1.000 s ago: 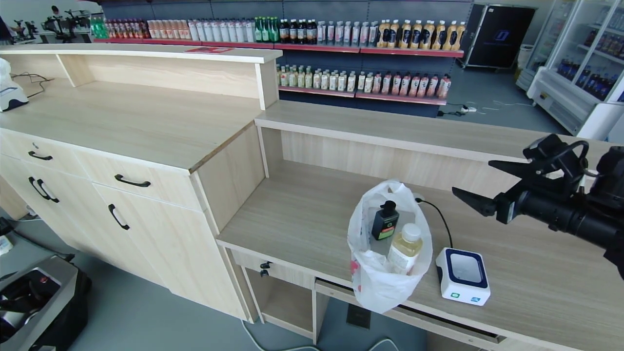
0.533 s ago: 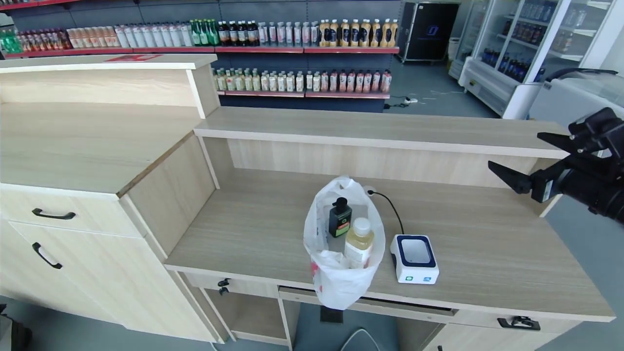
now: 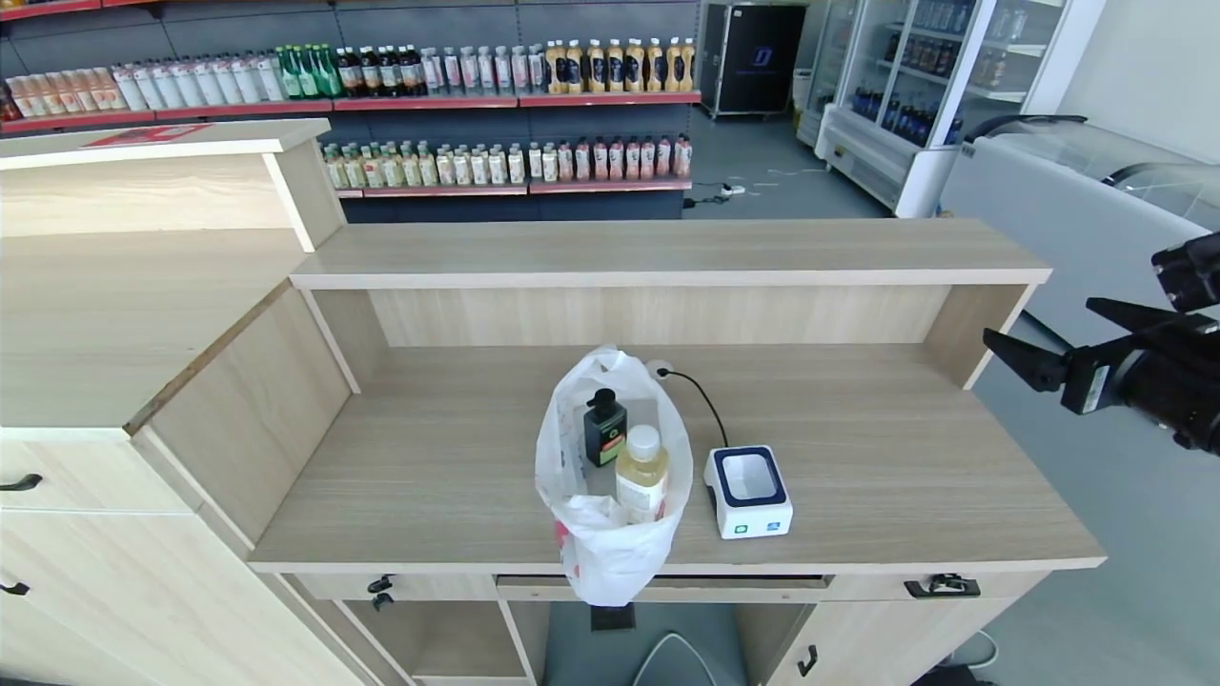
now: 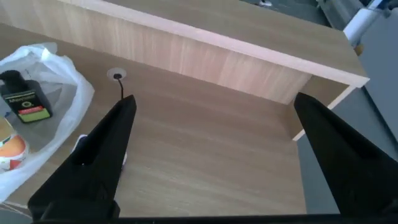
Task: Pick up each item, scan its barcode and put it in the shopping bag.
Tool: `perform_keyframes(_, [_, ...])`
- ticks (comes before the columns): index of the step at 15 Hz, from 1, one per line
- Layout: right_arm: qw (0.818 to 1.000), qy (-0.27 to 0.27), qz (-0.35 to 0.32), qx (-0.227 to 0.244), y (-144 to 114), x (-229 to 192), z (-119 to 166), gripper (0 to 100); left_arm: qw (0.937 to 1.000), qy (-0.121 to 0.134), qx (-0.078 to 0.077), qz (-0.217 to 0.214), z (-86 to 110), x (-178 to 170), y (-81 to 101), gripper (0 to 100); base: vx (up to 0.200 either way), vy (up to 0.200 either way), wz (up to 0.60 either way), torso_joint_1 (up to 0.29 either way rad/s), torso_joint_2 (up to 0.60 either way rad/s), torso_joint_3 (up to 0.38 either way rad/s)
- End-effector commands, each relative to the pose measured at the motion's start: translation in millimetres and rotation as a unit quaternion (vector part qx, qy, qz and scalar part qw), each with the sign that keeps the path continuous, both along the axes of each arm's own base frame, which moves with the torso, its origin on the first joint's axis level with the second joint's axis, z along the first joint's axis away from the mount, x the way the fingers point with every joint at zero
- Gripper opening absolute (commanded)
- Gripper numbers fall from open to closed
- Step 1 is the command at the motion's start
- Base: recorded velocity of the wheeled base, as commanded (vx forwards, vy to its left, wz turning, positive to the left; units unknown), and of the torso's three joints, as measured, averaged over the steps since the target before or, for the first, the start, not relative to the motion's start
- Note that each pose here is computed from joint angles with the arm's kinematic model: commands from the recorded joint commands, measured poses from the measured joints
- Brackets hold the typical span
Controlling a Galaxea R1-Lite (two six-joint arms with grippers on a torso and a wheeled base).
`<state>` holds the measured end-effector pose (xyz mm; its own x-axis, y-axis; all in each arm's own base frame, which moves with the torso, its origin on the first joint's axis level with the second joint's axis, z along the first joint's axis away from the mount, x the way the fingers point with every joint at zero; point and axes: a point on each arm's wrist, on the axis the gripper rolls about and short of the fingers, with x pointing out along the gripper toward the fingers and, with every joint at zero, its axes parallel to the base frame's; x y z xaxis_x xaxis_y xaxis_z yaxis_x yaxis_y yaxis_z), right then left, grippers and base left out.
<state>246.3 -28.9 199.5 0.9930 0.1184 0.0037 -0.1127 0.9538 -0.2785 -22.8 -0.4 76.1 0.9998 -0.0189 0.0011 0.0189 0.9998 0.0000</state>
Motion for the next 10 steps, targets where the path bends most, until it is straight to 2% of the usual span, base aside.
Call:
perform_keyframes(1, [0.998,0.022,-0.050,0.032,1.6,-30.3,-9.0,100,1.0000,0.000,0.000,0.000,0.0,0.0,0.0,100,0.000,0.000,0.00,0.000,0.00,0.000])
perform_keyframes(6, [0.987,0.059,-0.119,0.086,6.1,-83.0,-41.5,100,1.0000,0.000,0.000,0.000,0.0,0.0,0.0,100,0.000,0.000,0.00,0.000,0.00,0.000])
perform_keyframes(9, [0.984,0.090,-0.119,0.099,13.6,-130.5,-71.1,100,1.0000,0.000,0.000,0.000,0.0,0.0,0.0,100,0.000,0.000,0.00,0.000,0.00,0.000])
perform_keyframes(10, [0.985,0.082,-0.112,0.106,17.0,-145.0,-69.4,100,1.0000,0.000,0.000,0.000,0.0,0.0,0.0,100,0.000,0.000,0.00,0.000,0.00,0.000])
